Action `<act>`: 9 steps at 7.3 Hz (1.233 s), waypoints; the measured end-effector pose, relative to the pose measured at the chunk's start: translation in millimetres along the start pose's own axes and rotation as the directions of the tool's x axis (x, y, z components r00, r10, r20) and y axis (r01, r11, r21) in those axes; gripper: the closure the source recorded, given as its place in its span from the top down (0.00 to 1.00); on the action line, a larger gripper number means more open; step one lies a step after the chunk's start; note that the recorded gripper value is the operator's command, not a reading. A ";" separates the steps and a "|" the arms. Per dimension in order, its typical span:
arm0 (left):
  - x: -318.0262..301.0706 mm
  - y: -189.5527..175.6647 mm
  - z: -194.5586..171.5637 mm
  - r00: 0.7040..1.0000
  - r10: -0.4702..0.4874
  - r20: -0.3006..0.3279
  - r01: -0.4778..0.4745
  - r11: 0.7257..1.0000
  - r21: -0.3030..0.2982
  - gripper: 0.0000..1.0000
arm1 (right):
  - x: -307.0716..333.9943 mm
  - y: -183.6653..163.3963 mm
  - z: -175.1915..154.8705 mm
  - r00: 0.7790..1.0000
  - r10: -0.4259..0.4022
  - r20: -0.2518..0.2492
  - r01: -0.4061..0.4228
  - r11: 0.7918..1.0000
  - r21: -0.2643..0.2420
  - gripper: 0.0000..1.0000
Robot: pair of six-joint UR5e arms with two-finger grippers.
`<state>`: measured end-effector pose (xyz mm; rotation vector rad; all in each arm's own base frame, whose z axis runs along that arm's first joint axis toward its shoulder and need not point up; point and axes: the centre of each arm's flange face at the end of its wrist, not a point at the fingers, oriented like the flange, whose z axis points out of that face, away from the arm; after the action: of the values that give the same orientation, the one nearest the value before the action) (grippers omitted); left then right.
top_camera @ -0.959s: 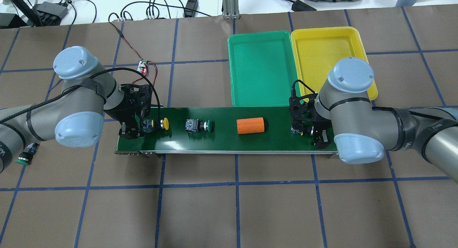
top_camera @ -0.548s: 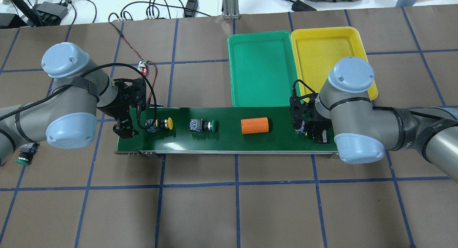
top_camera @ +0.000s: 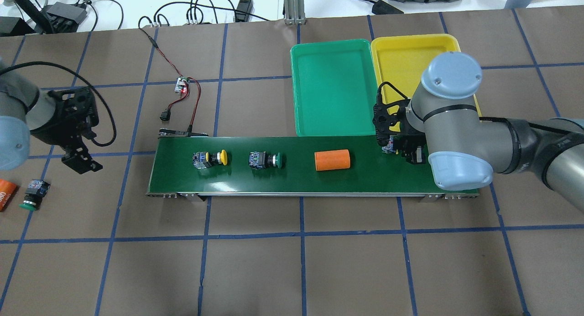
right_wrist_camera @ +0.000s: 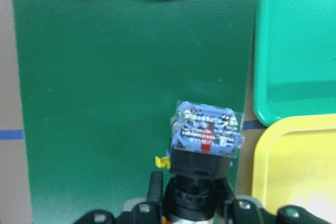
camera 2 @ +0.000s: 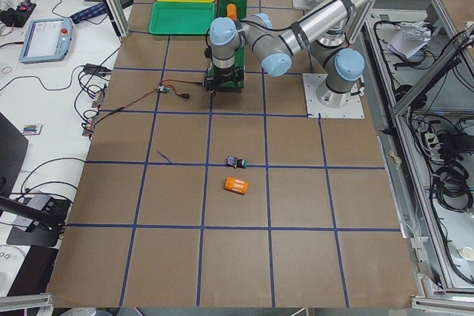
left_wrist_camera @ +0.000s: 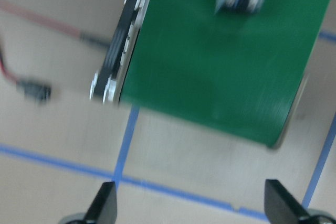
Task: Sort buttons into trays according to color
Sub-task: 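Carry the yellow button into the yellow tray and release it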
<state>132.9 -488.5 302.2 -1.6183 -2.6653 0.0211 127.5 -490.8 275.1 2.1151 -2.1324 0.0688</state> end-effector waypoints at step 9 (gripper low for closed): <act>-76.9 158.0 92.9 0.766 -0.642 -0.033 0.642 0.767 -0.019 1.00 | 122.5 153.2 5.5 0.998 0.023 0.051 -0.022 1.000 -0.017 0.95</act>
<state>305.9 -483.8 204.6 -0.6051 -3.0259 -0.0315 -26.2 -611.1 295.3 2.1066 -2.1778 -0.0002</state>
